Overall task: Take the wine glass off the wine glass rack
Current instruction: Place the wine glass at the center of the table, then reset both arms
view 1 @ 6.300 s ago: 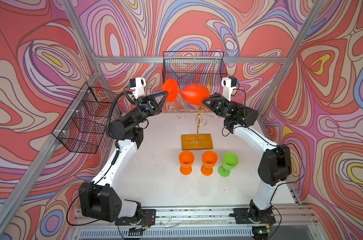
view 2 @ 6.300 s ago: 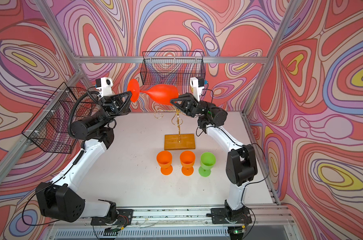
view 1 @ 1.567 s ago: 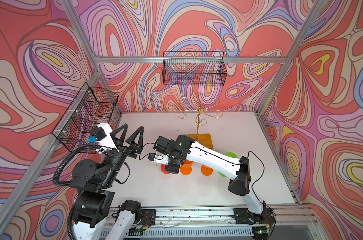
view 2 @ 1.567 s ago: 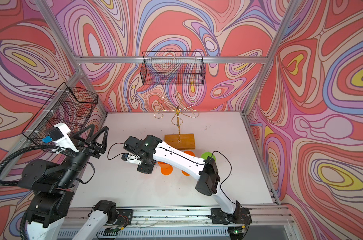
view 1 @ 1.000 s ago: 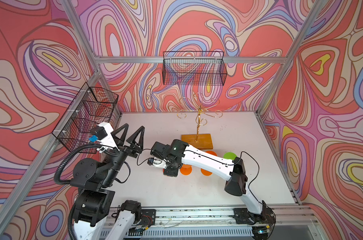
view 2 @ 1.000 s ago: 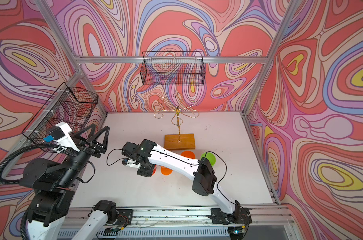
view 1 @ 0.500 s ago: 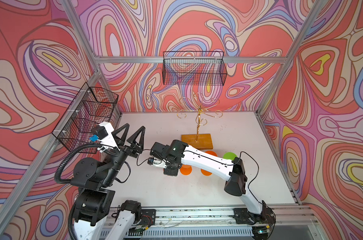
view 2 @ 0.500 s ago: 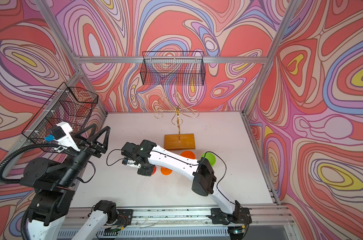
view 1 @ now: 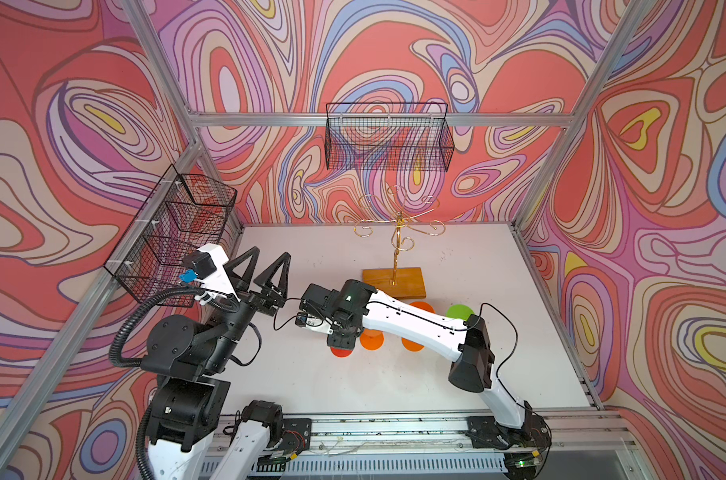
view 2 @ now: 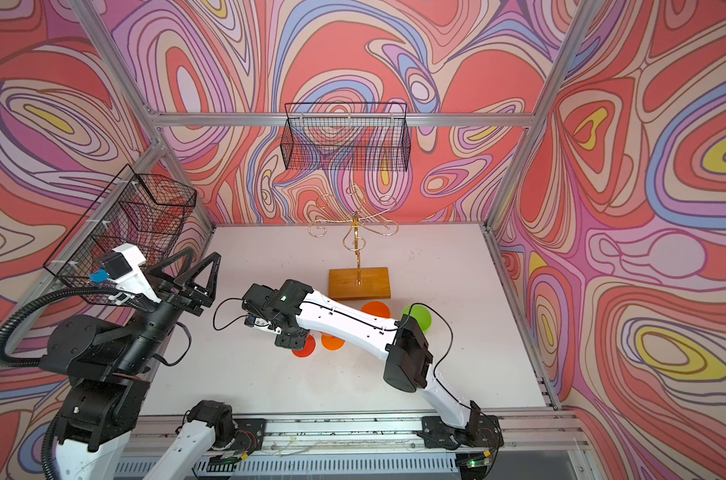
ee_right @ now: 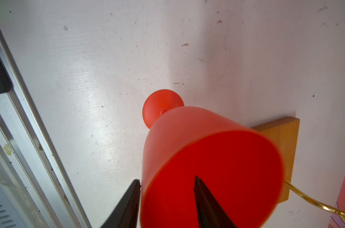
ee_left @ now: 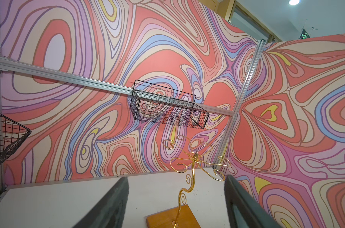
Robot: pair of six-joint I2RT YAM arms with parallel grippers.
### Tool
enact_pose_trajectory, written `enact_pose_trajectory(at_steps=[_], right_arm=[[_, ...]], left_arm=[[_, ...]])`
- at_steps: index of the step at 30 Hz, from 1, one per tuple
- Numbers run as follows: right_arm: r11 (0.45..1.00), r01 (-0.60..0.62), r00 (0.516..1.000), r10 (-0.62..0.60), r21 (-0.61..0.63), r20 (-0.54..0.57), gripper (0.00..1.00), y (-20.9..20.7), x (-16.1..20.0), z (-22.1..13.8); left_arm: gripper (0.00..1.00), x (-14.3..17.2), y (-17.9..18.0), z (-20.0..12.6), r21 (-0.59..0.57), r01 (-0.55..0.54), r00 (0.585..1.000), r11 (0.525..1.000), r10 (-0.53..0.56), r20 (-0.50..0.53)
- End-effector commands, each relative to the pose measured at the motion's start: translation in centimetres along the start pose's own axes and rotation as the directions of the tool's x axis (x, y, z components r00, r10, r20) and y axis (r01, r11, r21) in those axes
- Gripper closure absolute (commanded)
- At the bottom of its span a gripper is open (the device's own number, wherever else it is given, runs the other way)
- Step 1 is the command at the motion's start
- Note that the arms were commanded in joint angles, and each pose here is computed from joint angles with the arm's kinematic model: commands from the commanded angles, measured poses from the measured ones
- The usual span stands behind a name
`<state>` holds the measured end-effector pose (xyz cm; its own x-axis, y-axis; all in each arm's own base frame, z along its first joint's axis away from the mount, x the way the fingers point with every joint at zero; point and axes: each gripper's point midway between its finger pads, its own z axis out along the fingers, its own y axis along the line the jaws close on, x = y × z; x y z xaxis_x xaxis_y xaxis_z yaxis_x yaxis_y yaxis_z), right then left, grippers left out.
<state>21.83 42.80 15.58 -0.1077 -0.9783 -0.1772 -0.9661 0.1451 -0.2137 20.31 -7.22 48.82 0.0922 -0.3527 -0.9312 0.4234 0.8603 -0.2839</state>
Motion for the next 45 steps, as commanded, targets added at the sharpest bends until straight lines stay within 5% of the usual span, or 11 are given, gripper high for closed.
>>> enact_pose_trajectory(at_steps=[1, 15, 23, 26, 29, 33, 39, 45], right_arm=[[0.999, -0.01, 0.998, 0.007, 0.049, 0.065, 0.51, -0.9, -0.9, -2.1], [0.991, -0.063, 0.957, 0.026, 0.119, 0.289, 0.4, -2.5, -2.1, -9.2], [0.933, -0.194, 0.894, 0.04, 0.304, 0.445, 0.39, -6.3, 0.0, -16.2], [0.862, -0.318, 0.796, 0.016, 0.395, 0.605, 0.4, -8.3, 1.6, -21.9], [0.773, -0.475, 0.636, -0.028, 0.421, 0.771, 0.35, -9.6, 4.2, -27.8], [0.625, -0.65, 0.497, -0.079, 0.432, 0.864, 0.31, -11.1, 8.6, -32.5], [0.408, -0.768, 0.492, -0.118, 0.494, 0.863, 0.3, -12.9, 13.1, -33.2], [0.253, -0.88, 0.384, -0.116, 0.401, 0.916, 0.29, -15.0, 18.8, -33.1]], left_arm=[[0.25, -0.2, -0.3, 0.1, 0.017, -0.008, 1.0, 1.0, 0.008, 0.017], [0.24, 0.2, -0.1, 0.5, 0.017, -0.009, 1.0, 1.0, 0.009, 0.0], [0.2, 1.0, 0.8, 1.2, -0.02, -0.019, 0.999, 1.0, 0.019, -0.035], [0.17, 2.0, 1.9, 1.8, -0.065, -0.044, 0.997, 0.997, 0.04, -0.073], [0.15, 3.0, 3.5, 2.4, -0.135, -0.083, 0.992, 0.987, 0.069, -0.106], [0.13, 4.8, 5.7, 3.2, -0.217, -0.117, 0.983, 0.969, 0.081, -0.167], [0.12, 6.4, 8.5, 4.4, -0.32, -0.161, 0.975, 0.934, 0.1, -0.2], [0.09, 9.6, 10.5, 6.4, -0.346, -0.164, 0.971, 0.924, 0.089, -0.221]])
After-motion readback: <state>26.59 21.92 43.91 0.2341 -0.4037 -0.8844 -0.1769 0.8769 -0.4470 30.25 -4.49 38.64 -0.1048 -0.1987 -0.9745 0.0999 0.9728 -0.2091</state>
